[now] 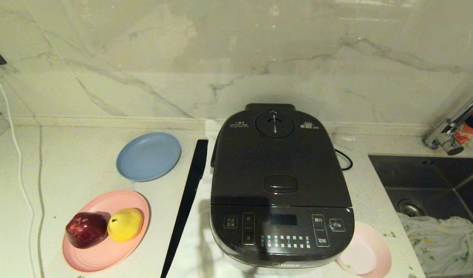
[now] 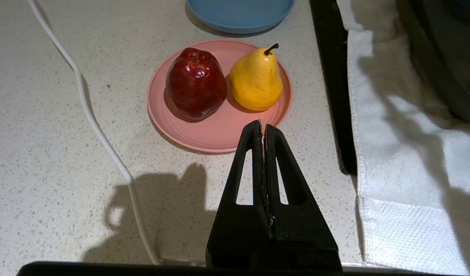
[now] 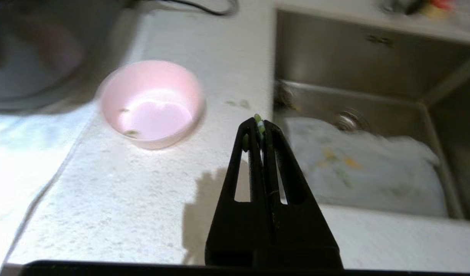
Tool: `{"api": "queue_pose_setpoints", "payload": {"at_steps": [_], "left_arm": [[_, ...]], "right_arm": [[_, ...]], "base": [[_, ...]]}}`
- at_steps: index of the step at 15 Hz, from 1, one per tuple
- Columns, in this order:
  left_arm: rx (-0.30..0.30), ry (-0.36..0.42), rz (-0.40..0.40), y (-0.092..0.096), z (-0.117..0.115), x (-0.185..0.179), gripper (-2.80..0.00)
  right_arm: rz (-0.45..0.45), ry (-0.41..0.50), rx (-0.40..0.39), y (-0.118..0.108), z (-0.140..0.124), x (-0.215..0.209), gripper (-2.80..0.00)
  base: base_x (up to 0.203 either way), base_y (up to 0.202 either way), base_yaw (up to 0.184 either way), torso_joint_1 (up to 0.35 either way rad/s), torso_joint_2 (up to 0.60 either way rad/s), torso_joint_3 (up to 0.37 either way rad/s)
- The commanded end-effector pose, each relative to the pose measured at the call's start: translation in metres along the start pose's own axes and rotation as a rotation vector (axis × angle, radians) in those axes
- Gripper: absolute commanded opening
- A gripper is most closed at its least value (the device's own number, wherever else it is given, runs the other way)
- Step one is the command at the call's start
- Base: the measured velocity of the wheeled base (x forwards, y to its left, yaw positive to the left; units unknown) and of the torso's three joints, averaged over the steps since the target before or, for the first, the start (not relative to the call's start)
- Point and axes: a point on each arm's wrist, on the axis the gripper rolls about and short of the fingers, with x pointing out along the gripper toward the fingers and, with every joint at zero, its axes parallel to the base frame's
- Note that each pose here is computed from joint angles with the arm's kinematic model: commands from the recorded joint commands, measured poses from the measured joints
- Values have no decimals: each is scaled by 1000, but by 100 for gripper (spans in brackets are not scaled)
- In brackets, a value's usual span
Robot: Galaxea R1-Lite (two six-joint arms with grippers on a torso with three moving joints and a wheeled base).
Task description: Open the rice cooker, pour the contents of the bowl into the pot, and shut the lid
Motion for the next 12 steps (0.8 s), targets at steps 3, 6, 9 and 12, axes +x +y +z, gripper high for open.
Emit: {"api": "queue_pose_setpoints", "payload": {"at_steps": [3,6,9,12], "left_arm": [[1,-1,1,0,0,0,-280],[1,-1,1,0,0,0,-280],[1,0,0,0,0,0,-280],[1,-3,1,0,0,0,-280]], "right_arm": [[32,-2,-5,1,-6,2,-280],[35,-2,-8,1,-6,2,-280],[37,-1,-9,1,-6,2,-280],[39,6,-9,1,-6,2,-280]], "base": [[0,0,0,0,0,0],[0,0,0,0,0,0],[0,0,0,0,0,0],[0,0,0,0,0,0]]}}
